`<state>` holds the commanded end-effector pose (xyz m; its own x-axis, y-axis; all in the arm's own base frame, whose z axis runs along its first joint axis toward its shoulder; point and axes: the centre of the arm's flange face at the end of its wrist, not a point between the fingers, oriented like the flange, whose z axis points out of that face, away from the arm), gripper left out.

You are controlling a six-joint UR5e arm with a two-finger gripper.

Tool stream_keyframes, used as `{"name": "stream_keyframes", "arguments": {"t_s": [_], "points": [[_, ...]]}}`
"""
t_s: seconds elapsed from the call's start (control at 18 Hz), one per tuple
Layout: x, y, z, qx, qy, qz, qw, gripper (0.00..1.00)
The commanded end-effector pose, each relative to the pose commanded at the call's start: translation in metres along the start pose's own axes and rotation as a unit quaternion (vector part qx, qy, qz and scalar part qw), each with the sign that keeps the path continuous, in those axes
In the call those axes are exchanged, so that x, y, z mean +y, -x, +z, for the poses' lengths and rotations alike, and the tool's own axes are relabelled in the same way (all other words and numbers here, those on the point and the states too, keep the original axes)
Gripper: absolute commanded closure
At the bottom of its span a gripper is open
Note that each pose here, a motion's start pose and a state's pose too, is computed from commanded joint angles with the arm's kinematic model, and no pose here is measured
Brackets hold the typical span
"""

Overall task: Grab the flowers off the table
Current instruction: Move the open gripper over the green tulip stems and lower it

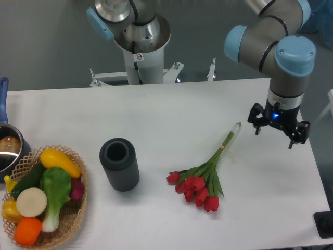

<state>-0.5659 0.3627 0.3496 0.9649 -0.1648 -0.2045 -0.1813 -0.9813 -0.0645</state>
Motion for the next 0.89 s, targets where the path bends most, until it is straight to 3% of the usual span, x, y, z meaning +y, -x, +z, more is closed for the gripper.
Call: {"name": "stream_keyframes", "arguments": {"t_s": [0.33,0.89], "points": [[-0.006,-0.003,-0.002,0.0,-0.003,0.005,1.0,0.0],[-0.007,-0.05,0.026,0.036,-0.032,-0.006,0.9988,0.0]]}}
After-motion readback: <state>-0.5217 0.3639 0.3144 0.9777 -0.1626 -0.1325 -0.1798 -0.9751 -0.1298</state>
